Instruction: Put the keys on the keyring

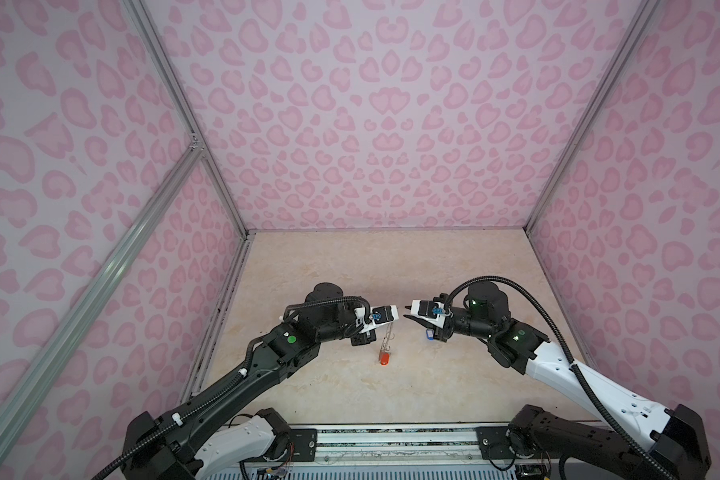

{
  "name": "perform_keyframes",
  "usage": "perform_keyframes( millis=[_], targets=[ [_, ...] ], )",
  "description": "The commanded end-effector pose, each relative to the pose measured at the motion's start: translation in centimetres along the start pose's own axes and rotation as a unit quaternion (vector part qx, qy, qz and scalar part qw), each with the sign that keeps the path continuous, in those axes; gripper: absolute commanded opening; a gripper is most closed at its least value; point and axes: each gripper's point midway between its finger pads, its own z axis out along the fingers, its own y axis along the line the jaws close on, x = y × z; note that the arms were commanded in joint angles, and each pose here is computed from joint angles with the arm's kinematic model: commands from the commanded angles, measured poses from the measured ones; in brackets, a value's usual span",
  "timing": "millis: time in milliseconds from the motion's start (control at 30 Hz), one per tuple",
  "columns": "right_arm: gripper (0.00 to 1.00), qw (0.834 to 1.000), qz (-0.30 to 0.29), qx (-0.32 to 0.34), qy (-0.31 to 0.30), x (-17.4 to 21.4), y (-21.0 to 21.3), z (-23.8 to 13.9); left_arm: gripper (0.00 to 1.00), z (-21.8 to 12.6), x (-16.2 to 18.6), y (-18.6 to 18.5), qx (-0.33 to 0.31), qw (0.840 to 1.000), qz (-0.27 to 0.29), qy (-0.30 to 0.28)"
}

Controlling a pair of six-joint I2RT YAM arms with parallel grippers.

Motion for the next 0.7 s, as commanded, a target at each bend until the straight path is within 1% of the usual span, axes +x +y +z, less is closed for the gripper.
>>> perform_keyframes(
  millis=[0,267,467,600,667],
  targets=[
    [0.22,1.000,0.010,-0.022,-0.007,-0.6,0.7,0.5,0.03,-0.2,-1.5,0.5,-0.004,1.000,0.004,-0.028],
    [0.22,0.999,0.022,-0.032,-0.005,-0.1,1.1,0.8,0.03,-0.3,-2.4,0.5,-0.002,0.998,-0.012,-0.066],
    [0.23,0.999,0.031,-0.031,-0.010,-0.4,1.1,0.8,0.03,-0.8,-3.7,0.9,-0.005,0.992,-0.033,-0.122],
    [0.22,0.999,0.032,-0.030,-0.016,-0.8,0.9,0.5,0.03,-0.7,-3.5,0.8,0.000,0.991,-0.044,-0.127],
    [0.21,0.999,0.030,-0.029,-0.019,-1.2,0.8,0.3,0.03,-0.9,-4.0,1.1,-0.006,0.990,-0.037,-0.140]
  ],
)
